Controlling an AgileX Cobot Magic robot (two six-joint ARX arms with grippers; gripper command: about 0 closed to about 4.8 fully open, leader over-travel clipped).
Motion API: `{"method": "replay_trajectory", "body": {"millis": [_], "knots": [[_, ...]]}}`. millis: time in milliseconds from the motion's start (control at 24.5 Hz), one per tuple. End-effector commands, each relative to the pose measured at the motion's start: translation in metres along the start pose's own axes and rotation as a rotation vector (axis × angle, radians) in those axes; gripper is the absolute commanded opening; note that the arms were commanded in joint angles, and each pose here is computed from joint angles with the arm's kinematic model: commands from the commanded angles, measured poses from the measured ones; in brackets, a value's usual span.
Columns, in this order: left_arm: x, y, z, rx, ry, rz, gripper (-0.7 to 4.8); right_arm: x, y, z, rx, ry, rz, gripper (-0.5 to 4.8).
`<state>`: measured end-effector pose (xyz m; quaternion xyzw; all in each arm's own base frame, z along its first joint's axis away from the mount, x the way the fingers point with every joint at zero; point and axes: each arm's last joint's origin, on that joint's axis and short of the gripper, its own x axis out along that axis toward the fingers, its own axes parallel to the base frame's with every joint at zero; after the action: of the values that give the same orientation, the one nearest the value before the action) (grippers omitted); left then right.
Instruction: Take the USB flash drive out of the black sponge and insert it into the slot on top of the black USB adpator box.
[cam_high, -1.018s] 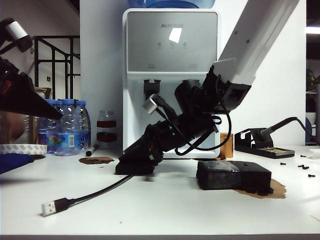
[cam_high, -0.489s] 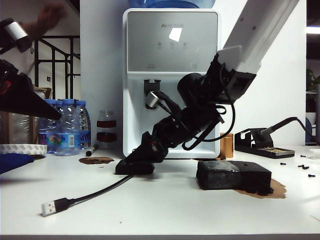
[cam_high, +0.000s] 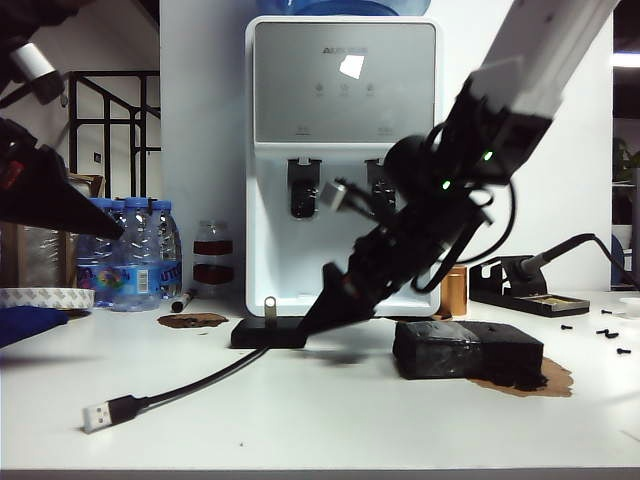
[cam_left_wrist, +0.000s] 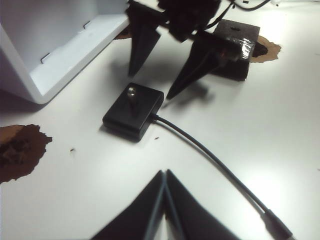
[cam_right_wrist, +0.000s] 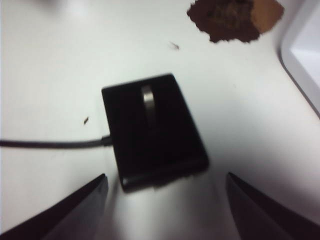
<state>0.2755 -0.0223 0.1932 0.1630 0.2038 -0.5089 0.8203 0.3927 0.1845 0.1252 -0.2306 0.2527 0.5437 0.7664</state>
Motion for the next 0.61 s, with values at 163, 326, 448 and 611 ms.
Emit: {"method": "replay_trajectory", "body": {"millis": [163,326,448,611], "knots": [[-0.001,0.004,0.004,0.036,-0.024,0.032,-0.04,-0.050,0.000,0.034,-0.059,-0.119,-0.108,3.71],[-0.001,0.008,0.007,0.047,-0.032,0.080,-0.04,-0.075,0.005,0.046,-0.051,-0.136,-0.172,2.96],[-0.002,0.014,0.012,0.013,-0.047,0.155,-0.04,-0.095,0.015,0.048,-0.058,-0.151,-0.229,1.83],[-0.005,0.023,0.018,-0.064,-0.063,0.285,-0.04,-0.124,0.034,0.045,-0.030,-0.217,-0.360,-0.04]]}}
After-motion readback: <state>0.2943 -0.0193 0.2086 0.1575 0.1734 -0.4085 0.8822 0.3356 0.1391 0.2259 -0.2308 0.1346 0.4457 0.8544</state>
